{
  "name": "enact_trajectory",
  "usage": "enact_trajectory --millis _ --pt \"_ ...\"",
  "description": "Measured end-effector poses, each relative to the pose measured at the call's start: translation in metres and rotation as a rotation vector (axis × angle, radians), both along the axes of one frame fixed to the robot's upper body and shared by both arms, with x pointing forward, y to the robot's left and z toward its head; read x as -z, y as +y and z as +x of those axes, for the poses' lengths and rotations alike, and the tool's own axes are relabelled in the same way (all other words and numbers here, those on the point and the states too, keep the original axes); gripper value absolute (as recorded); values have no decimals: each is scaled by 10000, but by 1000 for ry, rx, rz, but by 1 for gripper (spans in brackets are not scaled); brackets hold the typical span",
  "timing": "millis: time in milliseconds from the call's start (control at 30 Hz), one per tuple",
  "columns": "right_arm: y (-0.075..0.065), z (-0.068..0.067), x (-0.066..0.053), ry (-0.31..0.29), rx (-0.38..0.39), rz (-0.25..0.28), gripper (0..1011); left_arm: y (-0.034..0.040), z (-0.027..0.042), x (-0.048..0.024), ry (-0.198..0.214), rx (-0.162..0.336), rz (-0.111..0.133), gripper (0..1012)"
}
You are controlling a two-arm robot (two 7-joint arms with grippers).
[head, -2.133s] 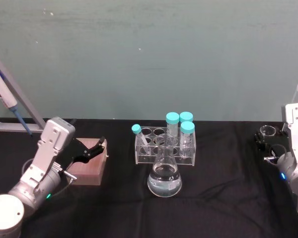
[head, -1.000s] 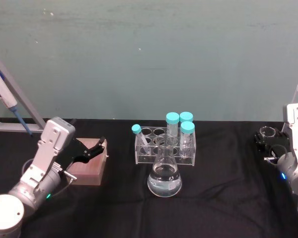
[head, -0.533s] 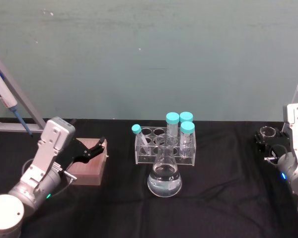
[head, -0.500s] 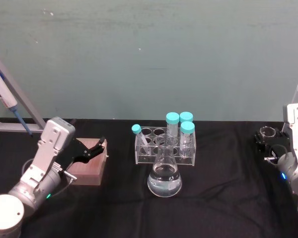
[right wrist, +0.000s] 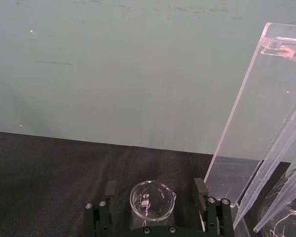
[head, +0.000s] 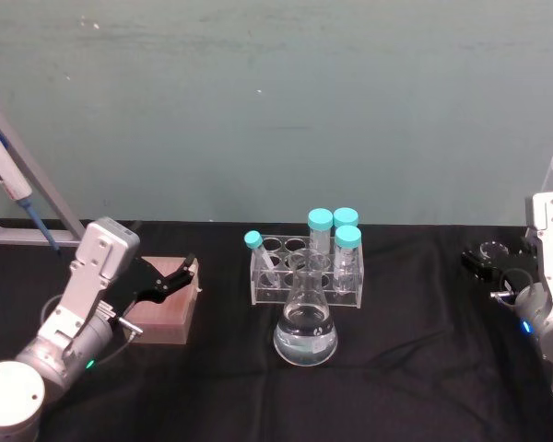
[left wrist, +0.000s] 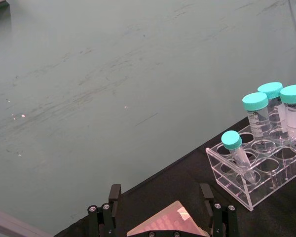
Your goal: Place the experimental apparatus aside using one hand.
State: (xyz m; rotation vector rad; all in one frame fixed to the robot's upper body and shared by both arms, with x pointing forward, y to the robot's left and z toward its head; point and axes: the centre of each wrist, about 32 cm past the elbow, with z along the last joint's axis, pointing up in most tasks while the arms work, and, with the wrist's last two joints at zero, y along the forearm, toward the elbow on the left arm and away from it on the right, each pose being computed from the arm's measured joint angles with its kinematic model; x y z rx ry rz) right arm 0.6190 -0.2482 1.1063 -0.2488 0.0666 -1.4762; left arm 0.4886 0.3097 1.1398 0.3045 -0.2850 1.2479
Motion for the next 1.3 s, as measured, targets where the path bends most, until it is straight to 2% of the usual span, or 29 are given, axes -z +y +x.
enact_trajectory --millis 67,633,1167,1300 --pt "0 0 0 0 0 0 1003 0 0 0 0 0 0 1000" --pt "1 -5 0 -2 -1 -1 1003 0 0 0 0 0 0 1000" --pt "27 -146 -166 -127 -82 -28 1003 0 0 0 0 0 0 1000" --pt "7 -186 -188 -165 -130 -6 1003 0 0 0 0 0 0 1000"
